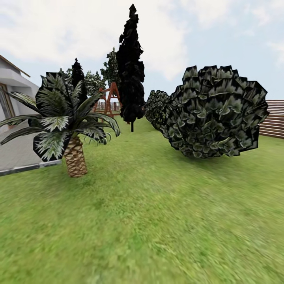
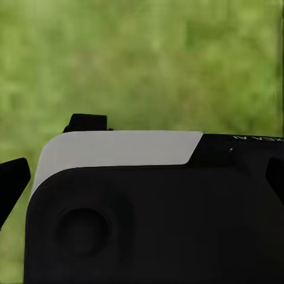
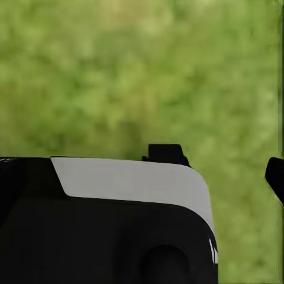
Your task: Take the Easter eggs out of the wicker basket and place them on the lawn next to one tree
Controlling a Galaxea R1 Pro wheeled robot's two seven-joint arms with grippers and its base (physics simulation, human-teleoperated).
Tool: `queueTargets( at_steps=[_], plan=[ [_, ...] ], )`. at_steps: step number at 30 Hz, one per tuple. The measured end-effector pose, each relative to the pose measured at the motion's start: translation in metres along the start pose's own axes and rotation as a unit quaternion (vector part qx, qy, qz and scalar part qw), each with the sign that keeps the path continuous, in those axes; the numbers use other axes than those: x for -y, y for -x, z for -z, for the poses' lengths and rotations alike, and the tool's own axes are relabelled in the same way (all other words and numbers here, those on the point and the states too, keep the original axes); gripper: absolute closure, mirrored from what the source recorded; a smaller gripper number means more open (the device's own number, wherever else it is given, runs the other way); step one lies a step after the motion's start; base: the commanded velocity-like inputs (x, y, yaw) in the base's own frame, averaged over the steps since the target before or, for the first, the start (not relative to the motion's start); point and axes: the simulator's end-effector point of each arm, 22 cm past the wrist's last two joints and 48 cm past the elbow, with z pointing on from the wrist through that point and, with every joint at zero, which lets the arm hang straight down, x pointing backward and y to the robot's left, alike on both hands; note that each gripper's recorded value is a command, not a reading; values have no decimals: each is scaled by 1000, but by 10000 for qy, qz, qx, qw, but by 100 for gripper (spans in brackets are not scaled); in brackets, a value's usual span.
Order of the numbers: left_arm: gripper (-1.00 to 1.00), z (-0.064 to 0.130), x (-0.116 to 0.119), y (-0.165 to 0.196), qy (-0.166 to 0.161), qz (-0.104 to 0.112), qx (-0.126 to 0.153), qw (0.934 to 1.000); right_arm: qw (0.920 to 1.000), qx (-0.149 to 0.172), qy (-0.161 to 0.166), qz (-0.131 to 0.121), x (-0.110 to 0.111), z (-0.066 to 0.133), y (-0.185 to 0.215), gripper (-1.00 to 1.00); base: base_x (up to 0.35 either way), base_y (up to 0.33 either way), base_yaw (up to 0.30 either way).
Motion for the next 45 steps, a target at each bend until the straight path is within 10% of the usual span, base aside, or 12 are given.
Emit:
queueTargets(
  at_steps=[45],
  plan=[
    [-100,0,1,1,-6,161,14,9999,10000,-1,0,0,0,0,0,-100,330,-90,0]
  ],
)
